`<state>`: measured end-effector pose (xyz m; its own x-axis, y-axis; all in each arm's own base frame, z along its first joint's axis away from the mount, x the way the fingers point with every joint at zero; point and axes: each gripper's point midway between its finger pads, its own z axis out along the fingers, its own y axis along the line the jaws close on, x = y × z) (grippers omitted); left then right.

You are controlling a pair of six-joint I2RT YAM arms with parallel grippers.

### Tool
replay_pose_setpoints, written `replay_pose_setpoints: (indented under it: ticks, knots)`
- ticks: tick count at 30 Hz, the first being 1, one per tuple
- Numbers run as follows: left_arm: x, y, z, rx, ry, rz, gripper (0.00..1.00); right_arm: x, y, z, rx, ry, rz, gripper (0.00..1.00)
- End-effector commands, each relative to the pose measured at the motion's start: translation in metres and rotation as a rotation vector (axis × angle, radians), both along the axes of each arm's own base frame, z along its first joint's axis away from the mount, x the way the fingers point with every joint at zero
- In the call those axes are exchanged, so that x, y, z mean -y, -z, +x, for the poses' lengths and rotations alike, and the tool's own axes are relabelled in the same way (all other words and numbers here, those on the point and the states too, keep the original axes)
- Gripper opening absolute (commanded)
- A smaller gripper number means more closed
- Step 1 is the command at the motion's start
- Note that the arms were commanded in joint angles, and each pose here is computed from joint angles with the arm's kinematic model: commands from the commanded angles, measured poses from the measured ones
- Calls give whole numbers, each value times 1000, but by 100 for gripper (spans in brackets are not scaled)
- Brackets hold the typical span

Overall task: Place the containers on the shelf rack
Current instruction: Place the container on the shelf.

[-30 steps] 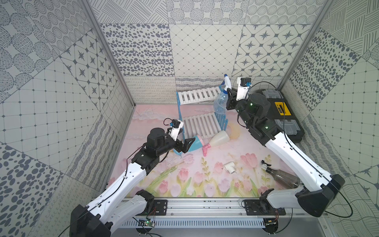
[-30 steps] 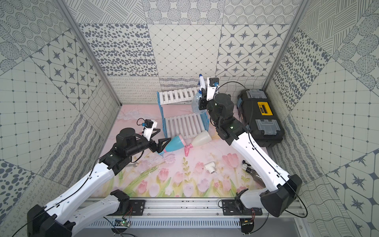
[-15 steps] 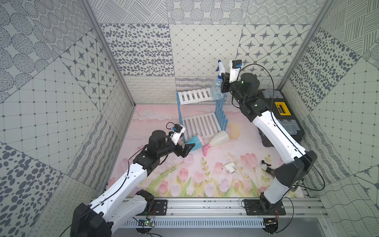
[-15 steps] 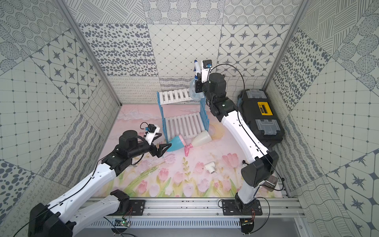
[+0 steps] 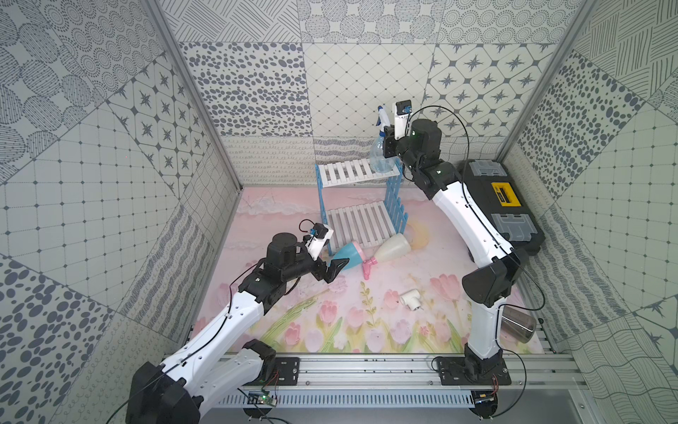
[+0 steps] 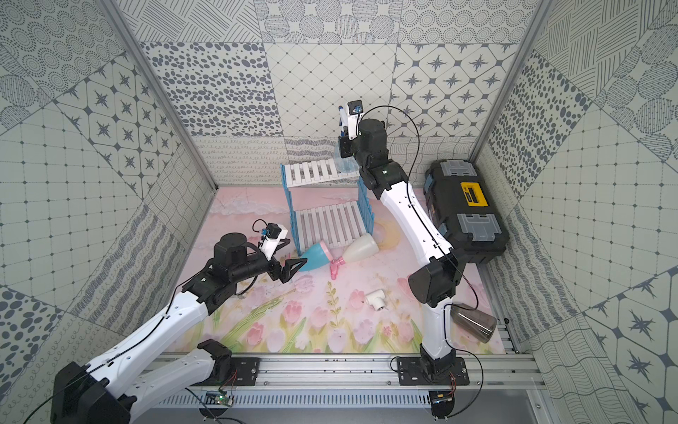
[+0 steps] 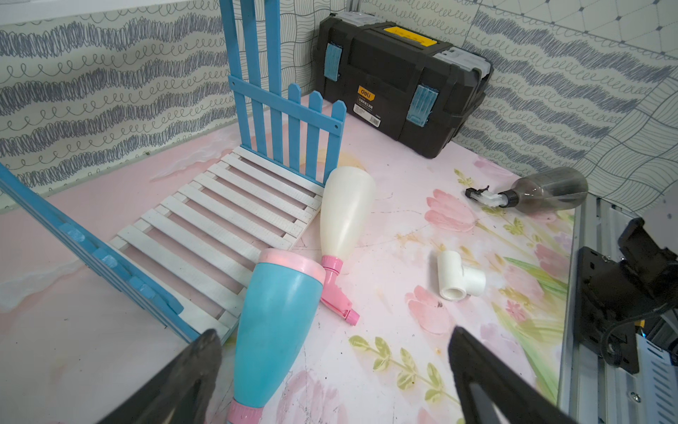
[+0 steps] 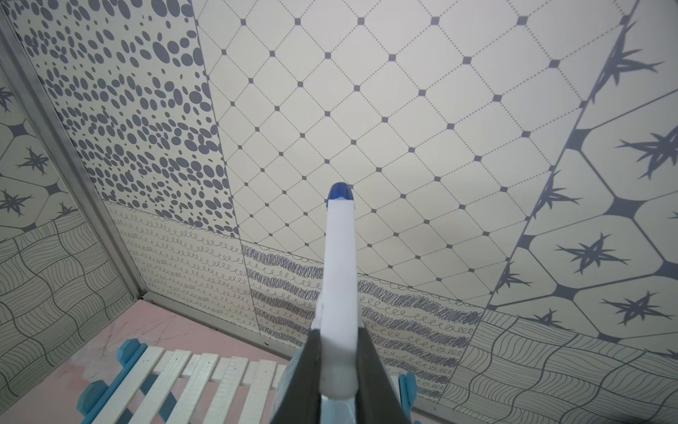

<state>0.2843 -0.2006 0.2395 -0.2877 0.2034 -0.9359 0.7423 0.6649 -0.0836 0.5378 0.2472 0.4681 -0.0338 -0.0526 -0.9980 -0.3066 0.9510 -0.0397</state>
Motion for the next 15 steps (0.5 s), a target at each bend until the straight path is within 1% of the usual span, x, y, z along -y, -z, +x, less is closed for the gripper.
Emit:
replay_pose_setpoints:
  ticks: [1, 7, 14, 15]
  knots:
    - [5, -2, -5, 0, 57, 6, 98, 9, -15, 2, 33, 27, 14, 0]
    - [11, -3, -9, -21, 95, -14, 98, 13, -3, 10, 8, 49, 4, 0]
    - [11, -3, -10, -29, 99, -16, 98, 16, 5, 10, -9, 62, -17, 0]
    - [11, -3, -10, -28, 99, -16, 98, 15, 7, 10, -13, 60, -18, 1]
